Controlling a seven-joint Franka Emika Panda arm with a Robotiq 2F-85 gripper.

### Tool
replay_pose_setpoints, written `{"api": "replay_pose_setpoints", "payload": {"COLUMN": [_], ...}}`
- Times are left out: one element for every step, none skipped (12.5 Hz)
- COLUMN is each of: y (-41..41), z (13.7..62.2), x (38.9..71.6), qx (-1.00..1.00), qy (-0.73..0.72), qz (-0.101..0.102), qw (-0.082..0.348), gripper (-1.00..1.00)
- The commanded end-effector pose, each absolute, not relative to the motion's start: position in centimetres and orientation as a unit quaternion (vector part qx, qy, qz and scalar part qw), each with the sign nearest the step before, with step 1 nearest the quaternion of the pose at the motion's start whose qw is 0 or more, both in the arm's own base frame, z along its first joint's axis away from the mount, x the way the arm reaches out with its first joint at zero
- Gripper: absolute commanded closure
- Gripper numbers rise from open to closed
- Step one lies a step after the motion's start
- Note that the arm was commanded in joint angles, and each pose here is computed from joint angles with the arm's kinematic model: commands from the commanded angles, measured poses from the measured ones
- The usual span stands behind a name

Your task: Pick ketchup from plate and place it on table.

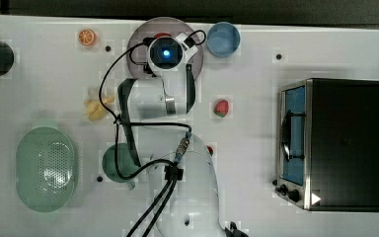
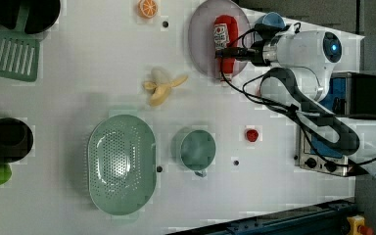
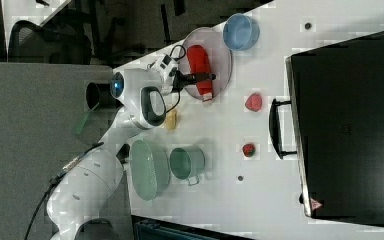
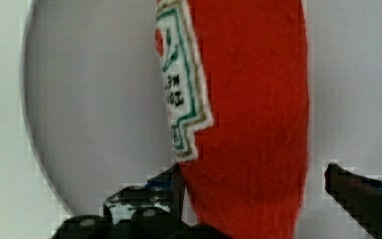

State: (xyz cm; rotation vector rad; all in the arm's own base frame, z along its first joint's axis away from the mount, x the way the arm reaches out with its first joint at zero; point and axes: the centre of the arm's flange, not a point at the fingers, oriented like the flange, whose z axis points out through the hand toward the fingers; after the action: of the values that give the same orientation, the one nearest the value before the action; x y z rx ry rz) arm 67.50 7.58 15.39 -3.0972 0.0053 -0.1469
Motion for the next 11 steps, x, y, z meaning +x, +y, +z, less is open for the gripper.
{"api": "replay_pose_setpoints", "payload": {"y": [6.1,6.0,6.0,5.9,6.0,6.1,6.0,5.9,5.7,5.5,5.4], "z": [16.9,17.0,17.5,18.3,19.3,20.6,22.2,24.2,26.2,28.3,30.5], "x": [68.7,68.8,69.1,69.4,69.7,69.9,70.1,70.3,70.3,70.0,69.7], "qx": [-0.997,-0.997,-0.997,-0.996,-0.995,-0.995,-0.994,-0.993,-0.993,-0.994,-0.994], "qy": [-0.013,-0.013,-0.010,-0.006,-0.002,-0.001,0.001,0.008,0.019,0.030,0.041], "qz": [-0.074,-0.075,-0.081,-0.086,-0.094,-0.102,-0.111,-0.116,-0.113,-0.103,-0.093], "qw": [0.014,0.014,0.014,0.015,0.016,0.017,0.018,0.022,0.029,0.037,0.046], "gripper": [-0.43,-0.21,-0.20,-0.20,-0.20,-0.20,-0.20,-0.20,-0.20,-0.20,-0.20]}}
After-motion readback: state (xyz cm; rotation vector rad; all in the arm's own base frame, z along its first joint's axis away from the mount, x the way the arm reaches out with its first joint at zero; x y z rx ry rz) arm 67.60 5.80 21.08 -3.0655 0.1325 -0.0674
